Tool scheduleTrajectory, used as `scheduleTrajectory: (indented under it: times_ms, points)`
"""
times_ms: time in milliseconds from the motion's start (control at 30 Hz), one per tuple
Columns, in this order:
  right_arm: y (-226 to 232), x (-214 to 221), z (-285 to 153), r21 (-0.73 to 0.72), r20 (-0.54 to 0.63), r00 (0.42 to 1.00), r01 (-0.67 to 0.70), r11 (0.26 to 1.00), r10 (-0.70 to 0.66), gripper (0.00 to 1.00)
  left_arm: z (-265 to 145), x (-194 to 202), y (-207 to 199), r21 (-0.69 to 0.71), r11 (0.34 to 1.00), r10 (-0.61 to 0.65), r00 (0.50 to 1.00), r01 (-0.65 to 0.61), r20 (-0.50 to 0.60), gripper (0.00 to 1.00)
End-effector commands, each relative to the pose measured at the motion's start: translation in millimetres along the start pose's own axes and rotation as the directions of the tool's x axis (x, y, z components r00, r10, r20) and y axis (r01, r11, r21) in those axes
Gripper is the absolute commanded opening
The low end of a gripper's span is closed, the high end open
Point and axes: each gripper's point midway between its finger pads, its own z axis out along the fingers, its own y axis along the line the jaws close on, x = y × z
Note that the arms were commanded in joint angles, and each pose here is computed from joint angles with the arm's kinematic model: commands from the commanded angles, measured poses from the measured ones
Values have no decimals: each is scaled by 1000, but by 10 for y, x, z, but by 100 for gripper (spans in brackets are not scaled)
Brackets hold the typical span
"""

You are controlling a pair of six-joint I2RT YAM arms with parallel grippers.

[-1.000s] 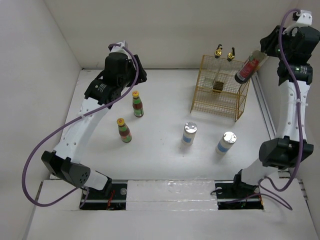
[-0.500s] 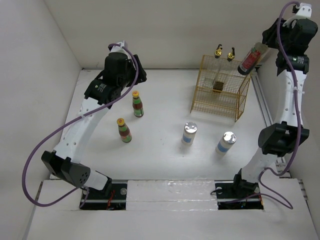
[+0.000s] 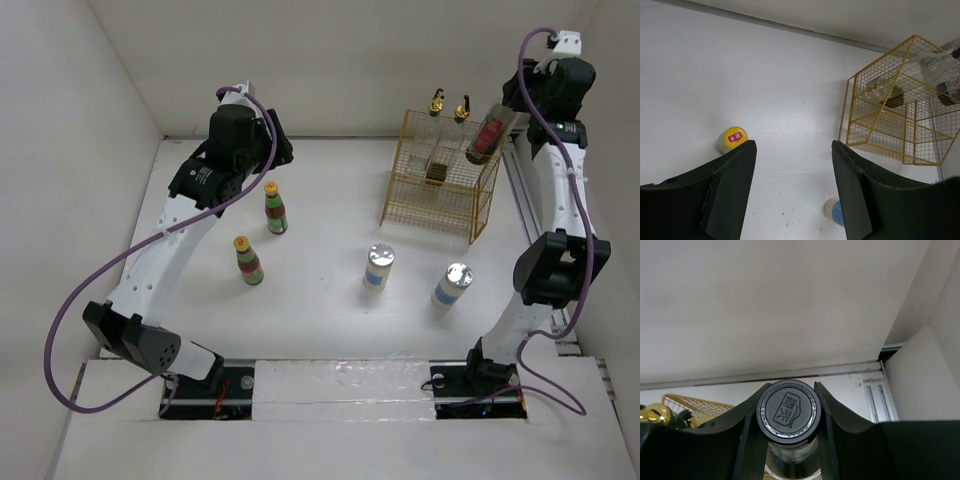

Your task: Organize the condiment bottles

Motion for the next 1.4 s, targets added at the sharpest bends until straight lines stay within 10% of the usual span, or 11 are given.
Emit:
scheduleTrajectory:
  times_ms: [0,633,967,1367]
  points:
    - [180,-471,-157,-15,169,984,61,998,-58,0,-40,-159,-73,26,1000,-1,999,0,47,58]
    - [287,912,108,-33,-152,986,65,997,-70,17,-30,-85,-63,30,999,-17,999,16,32,58]
    - [402,913,-84,35,-148,984,105,994,-99,7,-32,-102,-91,44,999,-19,999,17,37,58]
    - [398,739,-229,28,-131,990,47,999,-43,63,-86,-111,-86,48,999,-21,999,19,43,58]
